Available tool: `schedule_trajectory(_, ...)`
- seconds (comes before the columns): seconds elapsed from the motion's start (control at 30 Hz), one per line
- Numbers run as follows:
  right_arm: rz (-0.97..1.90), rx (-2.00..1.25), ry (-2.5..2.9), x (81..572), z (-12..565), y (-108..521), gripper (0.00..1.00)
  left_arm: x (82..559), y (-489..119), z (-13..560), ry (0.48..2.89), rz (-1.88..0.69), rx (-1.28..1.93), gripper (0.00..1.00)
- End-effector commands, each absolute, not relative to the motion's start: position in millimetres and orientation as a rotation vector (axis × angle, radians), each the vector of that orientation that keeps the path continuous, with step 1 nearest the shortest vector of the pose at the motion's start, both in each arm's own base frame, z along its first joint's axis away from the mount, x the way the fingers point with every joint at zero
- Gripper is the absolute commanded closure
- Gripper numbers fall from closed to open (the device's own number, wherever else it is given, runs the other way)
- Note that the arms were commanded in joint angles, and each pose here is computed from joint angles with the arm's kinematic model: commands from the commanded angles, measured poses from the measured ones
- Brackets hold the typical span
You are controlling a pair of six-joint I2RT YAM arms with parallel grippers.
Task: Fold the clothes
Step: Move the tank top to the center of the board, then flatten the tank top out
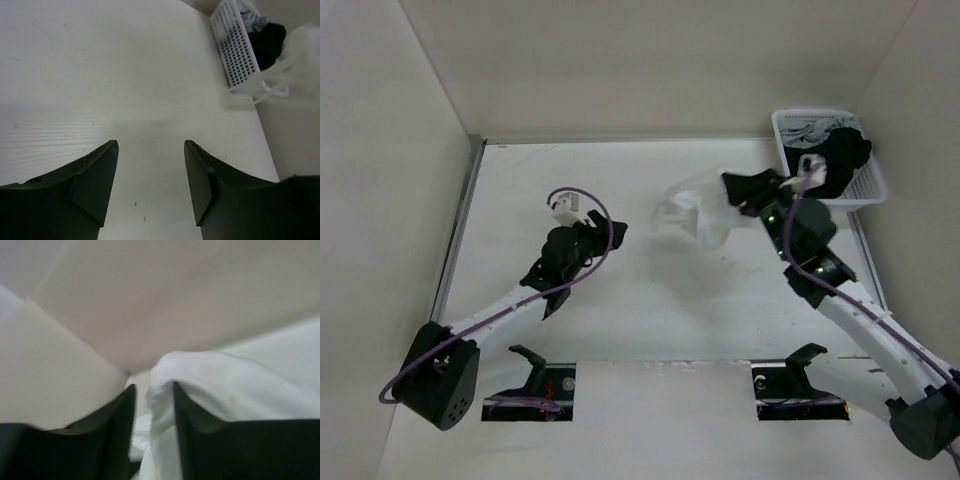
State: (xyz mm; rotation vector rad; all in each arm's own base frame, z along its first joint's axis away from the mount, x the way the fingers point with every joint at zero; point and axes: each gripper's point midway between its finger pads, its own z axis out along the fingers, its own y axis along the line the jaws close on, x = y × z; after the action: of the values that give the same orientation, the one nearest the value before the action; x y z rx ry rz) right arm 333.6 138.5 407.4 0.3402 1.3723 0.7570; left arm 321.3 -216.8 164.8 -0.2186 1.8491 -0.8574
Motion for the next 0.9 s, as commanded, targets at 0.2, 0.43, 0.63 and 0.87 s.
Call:
schedule_trajectory(0.2, 0.677, 0.234, 1.957, 279.4, 177.8, 200.6, 0.28, 302.7, -159.1, 106.5, 1.990, -0.719, -0.382, 0.45)
schedule_trajectory(0.43, 0.541, 0.478, 2.075, 262.9, 112.4, 153.7, 0.73, 283.7, -165.7, 69.3, 2.114, -0.613, -0.324, 0.48)
schedule_trajectory(0.63, 0.492, 0.393, 2.162, 292.3, 94.4, 177.1, 0.41, 296.9, -171.8, 47.5, 2.184, -0.489, -0.309, 0.48)
schedule_trajectory(0.87, 0.465, 0.398, 2.178, 334.4, 81.0, 189.7, 0.47, 324.5, -190.5, 48.1, 2.162, -0.529, -0.324, 0.48)
